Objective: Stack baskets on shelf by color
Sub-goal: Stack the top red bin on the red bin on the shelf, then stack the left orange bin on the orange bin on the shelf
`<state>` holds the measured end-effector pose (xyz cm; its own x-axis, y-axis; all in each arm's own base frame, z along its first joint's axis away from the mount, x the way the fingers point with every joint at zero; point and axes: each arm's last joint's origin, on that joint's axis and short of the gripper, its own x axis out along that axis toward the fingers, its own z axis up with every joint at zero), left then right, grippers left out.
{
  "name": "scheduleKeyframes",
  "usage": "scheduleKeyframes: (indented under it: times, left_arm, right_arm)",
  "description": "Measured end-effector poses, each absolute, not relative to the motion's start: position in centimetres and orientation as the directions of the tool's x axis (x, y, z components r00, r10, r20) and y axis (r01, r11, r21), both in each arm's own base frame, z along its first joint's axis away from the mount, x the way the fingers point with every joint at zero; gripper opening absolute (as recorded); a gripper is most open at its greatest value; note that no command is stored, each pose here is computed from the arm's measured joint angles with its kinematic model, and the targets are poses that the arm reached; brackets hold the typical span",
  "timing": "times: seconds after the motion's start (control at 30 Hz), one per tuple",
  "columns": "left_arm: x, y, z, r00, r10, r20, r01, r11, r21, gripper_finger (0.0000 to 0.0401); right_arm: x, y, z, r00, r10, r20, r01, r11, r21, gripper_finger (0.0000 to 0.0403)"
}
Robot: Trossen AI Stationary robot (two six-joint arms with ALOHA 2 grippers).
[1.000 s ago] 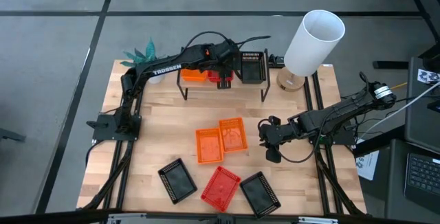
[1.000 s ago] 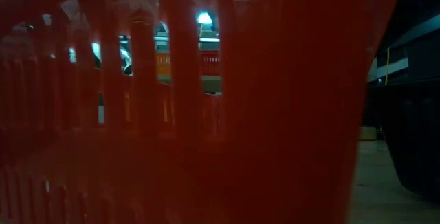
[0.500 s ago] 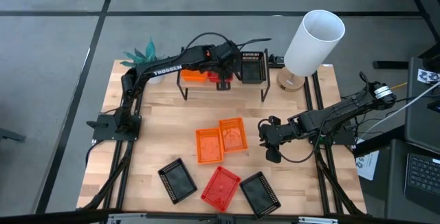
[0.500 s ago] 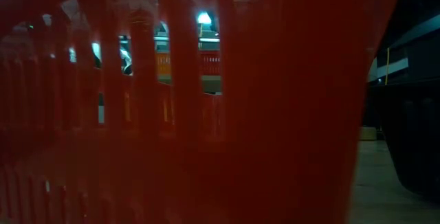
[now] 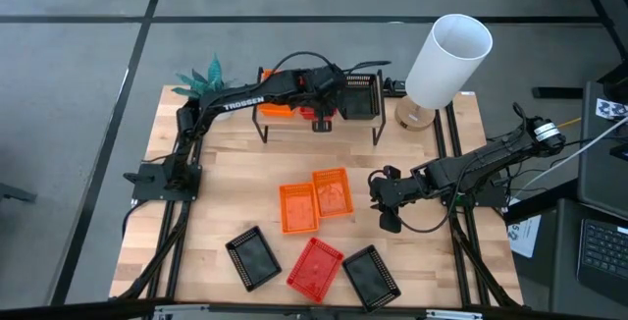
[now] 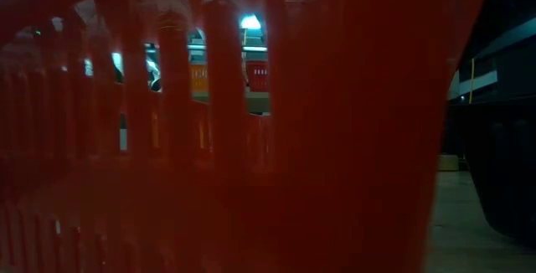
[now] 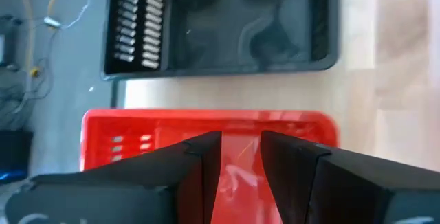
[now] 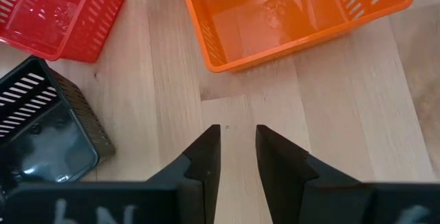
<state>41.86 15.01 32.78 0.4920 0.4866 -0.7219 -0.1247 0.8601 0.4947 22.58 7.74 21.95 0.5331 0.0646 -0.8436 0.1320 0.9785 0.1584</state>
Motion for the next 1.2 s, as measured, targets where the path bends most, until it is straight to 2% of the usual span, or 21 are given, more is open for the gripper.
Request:
scheduleKeyframes:
  times: [0.07, 0.2, 0.27, 0.37, 0.47, 0.53, 0.63, 0.73, 0.83, 0.97, 1.2]
  left_arm:
    - [41.5, 14.6, 33.4, 0.471, 0.531, -0.705, -0.118, 0.829, 0.546, 0.0096]
    - [40.3, 12.1, 36.9, 0.466, 0.602, -0.649, -0.130, 0.772, 0.622, 0.0096]
    - [39.3, 10.7, 38.6, 0.461, 0.588, -0.665, -0.152, 0.791, 0.593, 0.0096]
    - [37.5, 8.2, 40.8, 0.440, 0.529, -0.726, -0.174, 0.843, 0.509, 0.0096]
    - [35.2, 6.3, 41.6, 0.340, 0.482, -0.807, -0.168, 0.876, 0.452, 0.0096]
    - [34.2, 5.6, 41.6, 0.291, 0.452, -0.843, -0.175, 0.892, 0.417, 0.0096]
    - [33.2, 4.6, 41.6, 0.334, 0.319, -0.887, -0.097, 0.948, 0.304, 0.0096]
    - [31.5, 3.4, 41.8, 0.354, 0.166, -0.921, -0.002, 0.984, 0.176, 0.0096]
    - [30.2, 2.3, 40.6, 0.337, 0.089, -0.937, -0.003, 0.996, 0.094, 0.0096]
    - [29.6, 0.6, 38.2, 0.387, 0.065, -0.920, -0.118, 0.993, 0.021, 0.0096]
    - [32.4, -4.8, 30.0, 0.449, -0.013, -0.893, -0.083, 0.995, -0.056, 0.0096]
  right_arm:
    - [22.6, 7.7, 21.9, 0.533, 0.065, -0.844, 0.132, 0.979, 0.158, 0.0091]
    - [22.6, 7.7, 21.9, 0.533, 0.065, -0.844, 0.135, 0.978, 0.160, 0.0091]
    - [22.6, 7.7, 21.9, 0.533, 0.064, -0.844, 0.135, 0.978, 0.160, 0.0091]
    - [22.8, 7.8, 22.1, 0.561, 0.063, -0.826, 0.133, 0.977, 0.165, 0.0091]
    - [23.9, 8.0, 22.7, 0.660, 0.057, -0.749, 0.102, 0.981, 0.165, 0.0091]
    - [24.7, 8.4, 22.9, 0.713, 0.092, -0.695, 0.027, 0.987, 0.158, 0.0091]
    - [26.0, 9.0, 23.2, 0.755, 0.160, -0.636, -0.095, 0.986, 0.136, 0.0091]
    - [27.5, 9.6, 23.5, 0.761, 0.164, -0.627, -0.140, 0.986, 0.088, 0.0091]
    - [28.8, 10.0, 23.4, 0.727, 0.151, -0.670, -0.167, 0.985, 0.041, 0.0091]
    - [28.9, 10.0, 24.0, 0.623, 0.080, -0.778, -0.152, 0.988, -0.020, 0.0091]
    - [26.1, 8.7, 24.6, 0.383, -0.084, -0.920, -0.025, 0.995, -0.101, 0.0091]
